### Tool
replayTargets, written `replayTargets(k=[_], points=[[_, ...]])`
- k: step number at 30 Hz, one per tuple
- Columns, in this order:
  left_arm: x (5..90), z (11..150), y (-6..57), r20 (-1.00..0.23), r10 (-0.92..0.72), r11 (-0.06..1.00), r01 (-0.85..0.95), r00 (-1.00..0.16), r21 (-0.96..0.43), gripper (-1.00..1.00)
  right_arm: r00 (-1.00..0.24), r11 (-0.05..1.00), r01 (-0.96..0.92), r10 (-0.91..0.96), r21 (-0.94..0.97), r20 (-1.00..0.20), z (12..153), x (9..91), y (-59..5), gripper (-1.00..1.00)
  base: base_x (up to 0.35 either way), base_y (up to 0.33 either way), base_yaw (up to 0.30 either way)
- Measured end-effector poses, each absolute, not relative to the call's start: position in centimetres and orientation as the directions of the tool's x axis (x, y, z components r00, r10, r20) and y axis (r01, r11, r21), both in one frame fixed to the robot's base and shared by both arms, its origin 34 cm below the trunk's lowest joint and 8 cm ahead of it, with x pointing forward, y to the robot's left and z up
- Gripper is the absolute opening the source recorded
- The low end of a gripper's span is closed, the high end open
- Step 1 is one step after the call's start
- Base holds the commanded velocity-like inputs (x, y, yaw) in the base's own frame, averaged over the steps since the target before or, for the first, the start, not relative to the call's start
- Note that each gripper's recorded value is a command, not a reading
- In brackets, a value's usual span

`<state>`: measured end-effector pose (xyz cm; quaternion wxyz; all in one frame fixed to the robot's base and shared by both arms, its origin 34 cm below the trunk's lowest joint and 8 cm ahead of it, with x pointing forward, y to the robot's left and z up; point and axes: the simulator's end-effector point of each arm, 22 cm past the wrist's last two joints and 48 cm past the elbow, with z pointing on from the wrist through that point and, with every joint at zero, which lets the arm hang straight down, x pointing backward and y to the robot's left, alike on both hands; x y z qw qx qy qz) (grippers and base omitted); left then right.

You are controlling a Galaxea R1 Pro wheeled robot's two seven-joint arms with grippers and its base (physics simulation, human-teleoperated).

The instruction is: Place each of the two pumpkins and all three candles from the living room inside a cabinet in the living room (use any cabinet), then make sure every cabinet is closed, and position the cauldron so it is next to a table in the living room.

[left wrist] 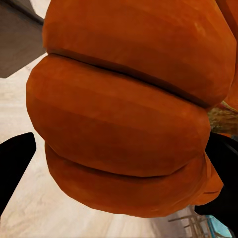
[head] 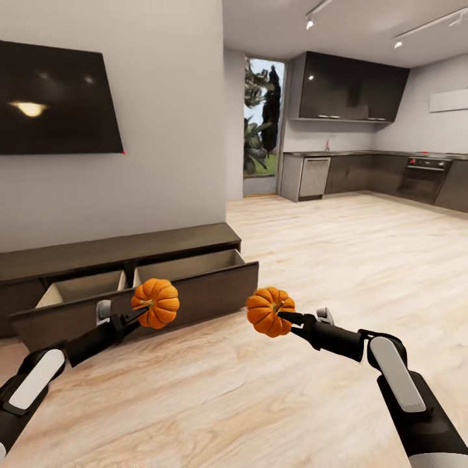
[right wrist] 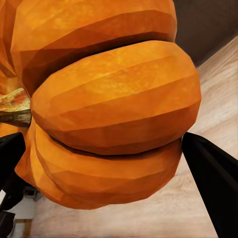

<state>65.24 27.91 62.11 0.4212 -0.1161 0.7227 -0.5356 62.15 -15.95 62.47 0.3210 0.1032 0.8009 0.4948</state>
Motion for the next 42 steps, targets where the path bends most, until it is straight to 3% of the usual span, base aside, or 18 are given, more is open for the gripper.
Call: replayTargets(k=[32, 42], points=[[65.21, 62.14, 27.94, -0.482, -0.62, 0.397, 0.283, -0.619, -0.873, -1.0, -0.772, 0.491, -0.152, 0.482, 0.858, -0.413, 62.45, 62.15, -15.95, -1.0, 0.128, -0.271, 0.289], [65.22, 62.13, 27.87, -0.484, -0.618, 0.398, 0.284, -0.619, -0.872, -1.0, -0.773, 0.492, -0.153, 0.481, 0.857, -0.414, 62.42, 62.12, -15.92, -1.0, 0.25, -0.216, 0.071]])
